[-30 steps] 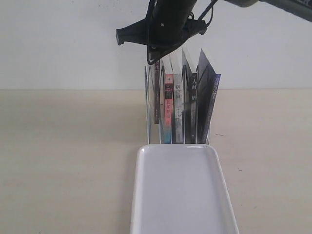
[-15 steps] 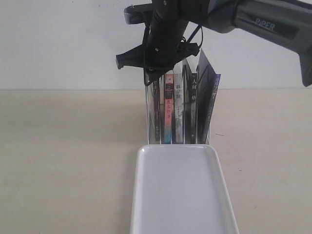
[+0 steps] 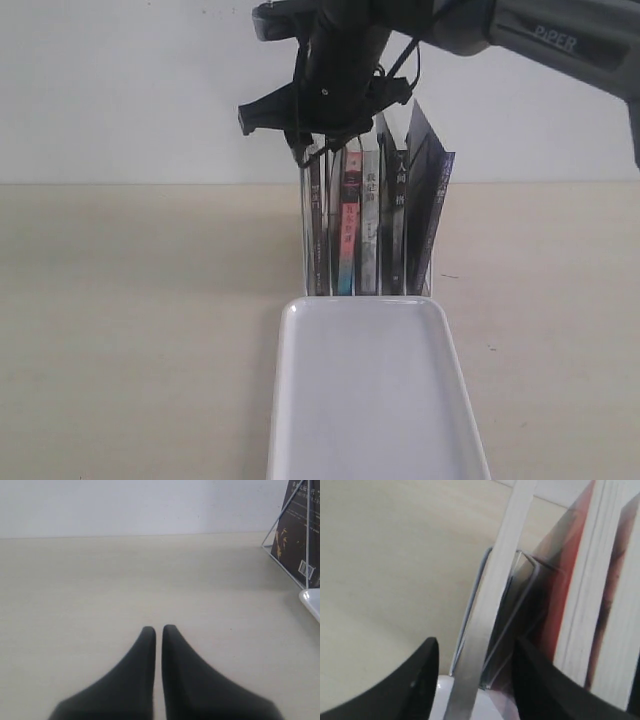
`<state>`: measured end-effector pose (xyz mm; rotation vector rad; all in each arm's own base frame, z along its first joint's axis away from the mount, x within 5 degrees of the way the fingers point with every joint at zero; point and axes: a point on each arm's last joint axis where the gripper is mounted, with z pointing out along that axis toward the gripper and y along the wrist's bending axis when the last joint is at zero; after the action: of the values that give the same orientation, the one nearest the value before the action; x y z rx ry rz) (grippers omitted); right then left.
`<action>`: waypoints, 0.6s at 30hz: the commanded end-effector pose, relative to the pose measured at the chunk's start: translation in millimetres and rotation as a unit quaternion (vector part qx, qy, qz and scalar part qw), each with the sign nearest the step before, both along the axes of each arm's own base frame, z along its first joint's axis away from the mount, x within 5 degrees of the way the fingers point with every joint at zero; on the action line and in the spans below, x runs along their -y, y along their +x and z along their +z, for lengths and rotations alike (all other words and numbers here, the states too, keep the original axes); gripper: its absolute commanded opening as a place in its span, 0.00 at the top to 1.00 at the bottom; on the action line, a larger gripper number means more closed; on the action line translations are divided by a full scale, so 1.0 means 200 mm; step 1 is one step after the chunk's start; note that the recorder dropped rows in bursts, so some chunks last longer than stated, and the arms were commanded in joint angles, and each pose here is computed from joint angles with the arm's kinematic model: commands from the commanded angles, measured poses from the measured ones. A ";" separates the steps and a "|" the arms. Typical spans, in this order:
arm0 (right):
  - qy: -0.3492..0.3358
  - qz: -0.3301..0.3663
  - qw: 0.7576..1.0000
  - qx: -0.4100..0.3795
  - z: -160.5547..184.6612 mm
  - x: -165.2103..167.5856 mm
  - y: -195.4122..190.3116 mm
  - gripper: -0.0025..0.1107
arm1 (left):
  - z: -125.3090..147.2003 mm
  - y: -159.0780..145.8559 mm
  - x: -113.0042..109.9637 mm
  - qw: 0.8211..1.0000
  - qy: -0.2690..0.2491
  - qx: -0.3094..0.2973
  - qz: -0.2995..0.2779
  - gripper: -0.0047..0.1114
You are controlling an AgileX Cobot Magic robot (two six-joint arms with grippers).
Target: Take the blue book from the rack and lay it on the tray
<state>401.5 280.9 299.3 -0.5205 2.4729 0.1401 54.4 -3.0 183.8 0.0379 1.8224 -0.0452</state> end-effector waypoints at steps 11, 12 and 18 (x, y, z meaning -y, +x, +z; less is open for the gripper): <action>-0.047 -0.032 0.995 0.078 0.46 0.23 -0.18 0.60 | 0.00 0.00 0.00 1.000 0.003 0.008 0.001 0.92; -0.069 -0.041 0.994 0.078 0.47 0.26 -0.19 0.60 | 0.00 0.00 0.00 1.000 0.003 0.008 0.001 0.92; -0.123 -0.051 0.986 0.097 0.46 0.30 -0.17 0.78 | 0.00 0.00 0.00 1.000 0.003 0.008 0.001 0.92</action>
<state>369.9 226.9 387.6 -0.4747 2.3376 -0.1984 54.4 -3.0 183.8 0.0379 1.8224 -0.0452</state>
